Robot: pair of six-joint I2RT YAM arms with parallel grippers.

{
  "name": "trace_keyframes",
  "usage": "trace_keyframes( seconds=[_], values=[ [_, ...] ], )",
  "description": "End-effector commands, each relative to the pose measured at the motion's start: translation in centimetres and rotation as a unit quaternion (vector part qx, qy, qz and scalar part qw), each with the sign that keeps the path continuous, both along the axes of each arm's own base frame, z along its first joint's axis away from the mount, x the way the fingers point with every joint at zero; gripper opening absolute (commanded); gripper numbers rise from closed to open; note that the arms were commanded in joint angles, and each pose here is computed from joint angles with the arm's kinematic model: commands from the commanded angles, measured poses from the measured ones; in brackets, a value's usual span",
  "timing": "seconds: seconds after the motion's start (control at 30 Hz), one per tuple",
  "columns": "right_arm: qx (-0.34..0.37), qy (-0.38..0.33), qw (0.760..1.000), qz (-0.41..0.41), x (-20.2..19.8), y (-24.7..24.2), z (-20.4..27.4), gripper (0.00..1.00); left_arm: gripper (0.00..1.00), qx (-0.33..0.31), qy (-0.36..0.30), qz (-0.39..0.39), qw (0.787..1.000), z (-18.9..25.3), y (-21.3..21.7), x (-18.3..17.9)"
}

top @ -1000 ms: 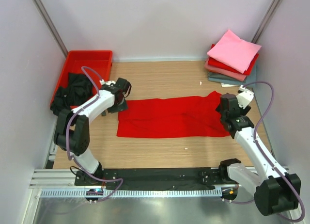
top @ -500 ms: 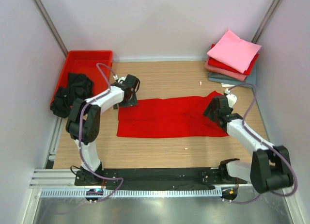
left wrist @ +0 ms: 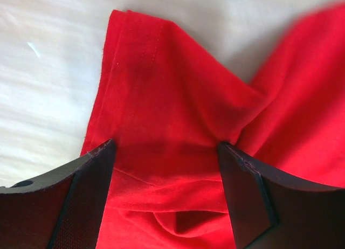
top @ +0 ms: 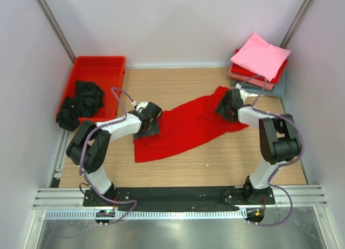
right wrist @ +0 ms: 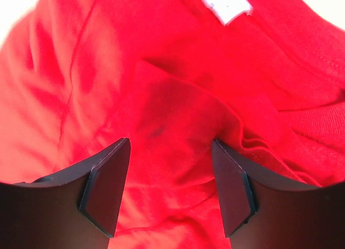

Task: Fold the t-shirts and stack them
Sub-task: Fold the tshirt

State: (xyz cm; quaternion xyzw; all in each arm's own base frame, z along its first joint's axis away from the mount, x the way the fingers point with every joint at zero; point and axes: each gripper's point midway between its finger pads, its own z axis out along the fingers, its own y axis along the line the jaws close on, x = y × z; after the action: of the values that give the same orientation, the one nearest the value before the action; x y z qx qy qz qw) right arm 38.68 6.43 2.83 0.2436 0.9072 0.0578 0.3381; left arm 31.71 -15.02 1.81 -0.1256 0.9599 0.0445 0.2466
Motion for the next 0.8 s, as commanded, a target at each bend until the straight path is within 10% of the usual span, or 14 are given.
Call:
trace_keyframes(
  seconds=[0.0, 0.43, 0.77],
  values=[
    [0.034, 0.038, 0.997, 0.05, 2.5, 3.2, -2.5, 0.67, 0.77, -0.008, 0.081, -0.029, 0.996, -3.3, -1.5, -7.5],
    [0.059, 0.043, 0.976, 0.203, 16.2, 14.6, -2.7, 0.73, 0.85, -0.057, 0.1, -0.117, 0.987, -3.1, -11.0, -18.4],
    [0.074, -0.016, 0.976, 0.206, 21.4, 17.4, -1.3, 0.75, 0.94, -0.164, 0.063, -0.198, 0.964, 9.5, -17.1, -24.3]
  ],
)
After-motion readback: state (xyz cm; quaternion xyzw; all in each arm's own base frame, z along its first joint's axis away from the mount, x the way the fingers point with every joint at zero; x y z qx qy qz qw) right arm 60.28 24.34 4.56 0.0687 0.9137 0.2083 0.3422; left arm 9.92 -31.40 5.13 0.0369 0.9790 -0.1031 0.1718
